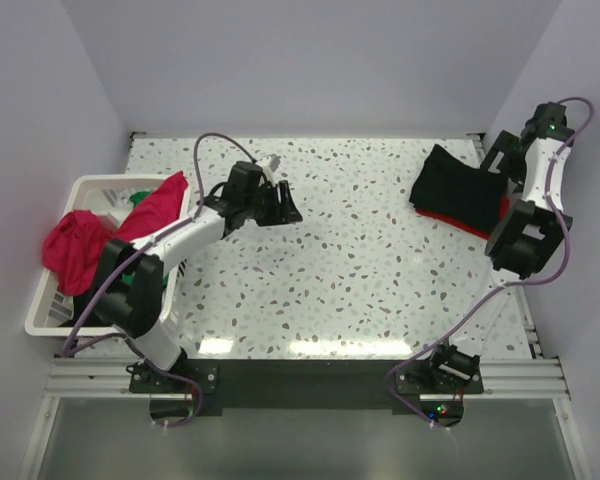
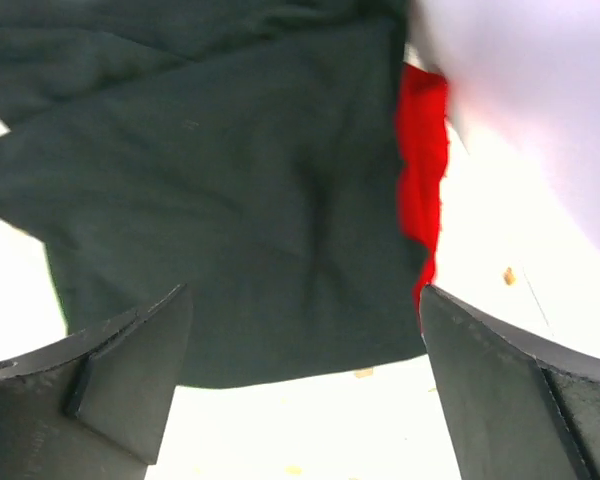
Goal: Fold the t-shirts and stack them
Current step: Neatly place the folded tshirt to the corner, then reset both grippers
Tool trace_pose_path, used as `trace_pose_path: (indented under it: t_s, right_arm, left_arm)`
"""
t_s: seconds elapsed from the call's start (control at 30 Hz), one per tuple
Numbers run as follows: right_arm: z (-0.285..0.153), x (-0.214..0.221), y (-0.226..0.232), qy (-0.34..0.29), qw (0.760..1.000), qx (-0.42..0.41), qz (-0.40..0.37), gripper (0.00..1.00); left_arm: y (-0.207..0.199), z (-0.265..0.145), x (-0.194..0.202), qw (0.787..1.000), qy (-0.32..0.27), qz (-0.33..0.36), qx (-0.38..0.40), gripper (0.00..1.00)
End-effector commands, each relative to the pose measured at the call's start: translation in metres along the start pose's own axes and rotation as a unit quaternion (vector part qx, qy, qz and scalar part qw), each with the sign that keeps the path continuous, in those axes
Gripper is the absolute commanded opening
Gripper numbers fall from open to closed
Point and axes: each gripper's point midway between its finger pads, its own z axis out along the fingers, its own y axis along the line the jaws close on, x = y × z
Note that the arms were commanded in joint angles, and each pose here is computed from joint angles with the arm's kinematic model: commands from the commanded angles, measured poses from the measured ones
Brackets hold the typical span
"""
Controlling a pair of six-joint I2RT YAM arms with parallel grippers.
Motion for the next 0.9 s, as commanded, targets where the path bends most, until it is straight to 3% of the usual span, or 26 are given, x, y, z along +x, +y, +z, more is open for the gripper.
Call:
trace_pose_path:
  t_s: [0.0, 0.23, 0.43, 0.53, 0.67, 0.77, 0.87]
  right_arm:
    - [-0.042, -0.024, -0.019, -0.080, 0.996, 0.050, 0.008, 0.99]
    - [-0.079, -0.002, 0.000, -0.112, 0.994, 0.001, -0.004, 0.99]
    - [-0.108, 0.041, 0.061, -0.120, 0.989, -0.078, -0.046, 0.99]
    - [-0.128, 0.087, 0.120, -0.102, 0.980, -0.139, -0.095, 0.99]
    - [-0.162, 0.151, 0.160, -0.092, 0.963, -0.221, -0.123, 0.99]
    - [-0.162, 0.215, 0.176, -0.052, 0.952, -0.253, -0.164, 0.99]
    - [-0.155, 0.273, 0.164, -0.007, 0.946, -0.259, -0.196, 0.99]
  left_arm:
    - [-0.005, -0.025, -0.018, 0.999, -0.039, 0.024, -0.007, 0.59]
    - [-0.010, -0.054, -0.028, 0.996, -0.079, 0.027, -0.017, 0.60]
    - [-0.001, -0.079, -0.020, 0.992, -0.116, 0.013, -0.038, 0.60]
    - [0.006, -0.094, -0.019, 0.988, -0.143, 0.006, -0.055, 0.60]
    - [0.013, -0.112, -0.016, 0.982, -0.172, -0.004, -0.072, 0.60]
    - [0.016, -0.125, -0.015, 0.978, -0.189, -0.013, -0.081, 0.60]
    - [0.017, -0.138, -0.017, 0.974, -0.209, -0.017, -0.088, 0.61]
